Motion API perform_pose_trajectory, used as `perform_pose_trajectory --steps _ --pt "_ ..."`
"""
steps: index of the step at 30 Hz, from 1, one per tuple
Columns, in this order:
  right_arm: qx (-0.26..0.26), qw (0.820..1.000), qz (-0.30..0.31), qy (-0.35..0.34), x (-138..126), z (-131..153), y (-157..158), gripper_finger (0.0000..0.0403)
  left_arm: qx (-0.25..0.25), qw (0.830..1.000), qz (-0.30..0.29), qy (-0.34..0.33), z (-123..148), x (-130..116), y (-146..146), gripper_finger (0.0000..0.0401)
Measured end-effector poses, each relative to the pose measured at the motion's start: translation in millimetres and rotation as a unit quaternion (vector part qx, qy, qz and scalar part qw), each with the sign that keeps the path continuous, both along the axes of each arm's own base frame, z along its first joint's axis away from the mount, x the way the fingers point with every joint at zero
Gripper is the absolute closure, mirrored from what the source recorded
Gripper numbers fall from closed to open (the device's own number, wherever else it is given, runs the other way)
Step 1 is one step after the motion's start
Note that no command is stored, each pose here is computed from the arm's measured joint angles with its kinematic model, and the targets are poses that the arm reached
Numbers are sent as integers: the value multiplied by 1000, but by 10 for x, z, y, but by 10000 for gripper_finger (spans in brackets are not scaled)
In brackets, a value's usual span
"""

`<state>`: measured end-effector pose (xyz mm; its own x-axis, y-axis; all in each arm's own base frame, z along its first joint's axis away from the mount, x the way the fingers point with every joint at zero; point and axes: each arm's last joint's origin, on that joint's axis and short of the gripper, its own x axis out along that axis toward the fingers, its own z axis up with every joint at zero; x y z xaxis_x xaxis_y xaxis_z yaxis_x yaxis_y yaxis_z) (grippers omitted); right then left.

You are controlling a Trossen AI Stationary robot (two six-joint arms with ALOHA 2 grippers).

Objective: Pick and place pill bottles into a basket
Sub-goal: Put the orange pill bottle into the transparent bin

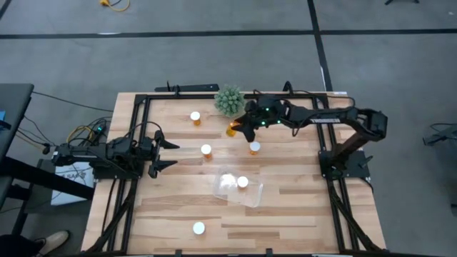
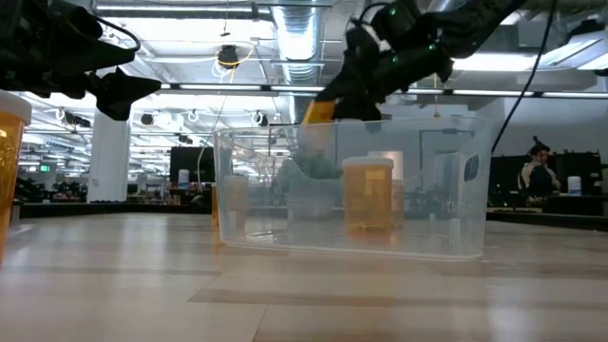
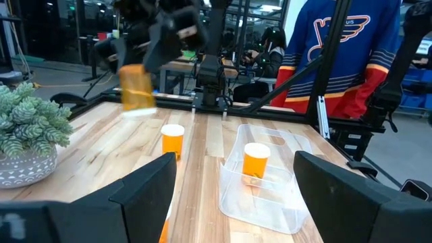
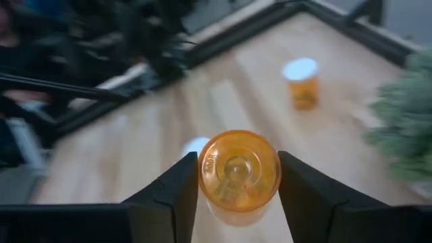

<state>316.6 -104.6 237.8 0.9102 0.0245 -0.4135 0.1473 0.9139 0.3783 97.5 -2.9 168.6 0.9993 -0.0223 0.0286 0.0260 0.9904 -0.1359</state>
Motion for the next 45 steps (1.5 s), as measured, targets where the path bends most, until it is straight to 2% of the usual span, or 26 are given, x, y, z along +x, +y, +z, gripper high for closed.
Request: perform_pose_trajectory --steps 6,11,19,26,34,42,45 --pt "74 996 45 -23 -97 185 86 222 0 1000 0 0 1 0 0 111" --pt "89 992 86 -15 -156 278 272 235 0 1000 0 0 1 0 0 111" --pt "163 971 173 -1 -136 323 635 226 0 1000 0 0 1 0 0 111" --pt "150 967 206 20 -111 280 928 234 0 1000 0 0 0 0 0 111" --pt "162 959 225 50 -130 238 1107 227 -1 1000 0 0 0 0 0 111" --pt "144 957 237 81 -173 141 1321 228 -1 1000 0 0 2 0 0 111" --pt "159 953 237 98 -210 51 1392 226 0 1000 0 0 0 0 0 111"
